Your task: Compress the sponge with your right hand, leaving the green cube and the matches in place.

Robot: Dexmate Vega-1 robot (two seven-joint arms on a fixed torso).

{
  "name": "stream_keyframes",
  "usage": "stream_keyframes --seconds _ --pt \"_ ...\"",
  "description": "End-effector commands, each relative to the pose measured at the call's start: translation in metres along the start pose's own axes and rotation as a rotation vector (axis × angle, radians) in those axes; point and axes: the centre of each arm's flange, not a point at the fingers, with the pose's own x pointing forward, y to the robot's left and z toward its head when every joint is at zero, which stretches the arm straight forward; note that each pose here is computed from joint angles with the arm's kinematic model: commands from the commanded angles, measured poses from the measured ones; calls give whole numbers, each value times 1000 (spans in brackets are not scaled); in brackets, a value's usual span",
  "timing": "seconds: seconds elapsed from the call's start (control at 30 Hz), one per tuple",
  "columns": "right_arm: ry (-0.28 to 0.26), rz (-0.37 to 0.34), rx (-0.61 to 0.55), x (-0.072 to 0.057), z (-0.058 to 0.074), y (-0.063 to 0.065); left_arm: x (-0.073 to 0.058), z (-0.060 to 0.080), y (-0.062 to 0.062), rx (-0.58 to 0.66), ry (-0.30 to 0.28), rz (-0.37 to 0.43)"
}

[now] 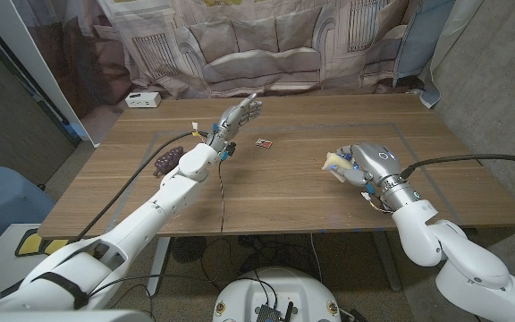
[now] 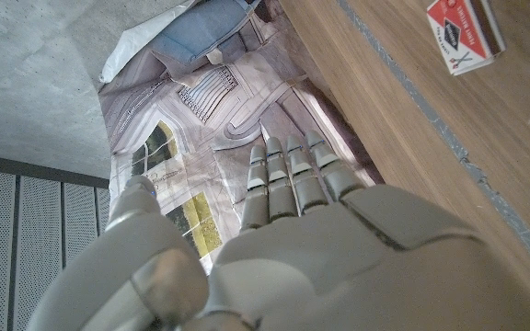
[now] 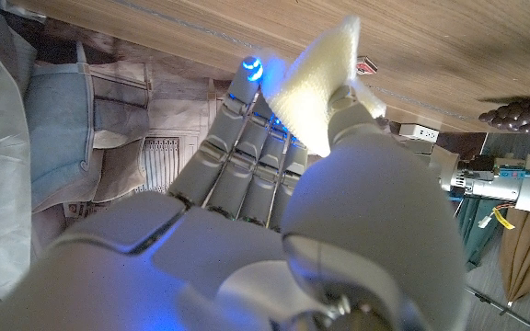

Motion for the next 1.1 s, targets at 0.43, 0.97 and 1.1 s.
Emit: stream_keyframes --seconds 0.43,0.97,1.1 --pt "-30 64 -24 3 6 21 -5 5 -4 15 8 -18" --pt "-52 109 -95 9 10 38 -9 4 -4 14 12 -14" --pt "-58 129 -109 12 10 44 -10 4 -4 13 12 -12"
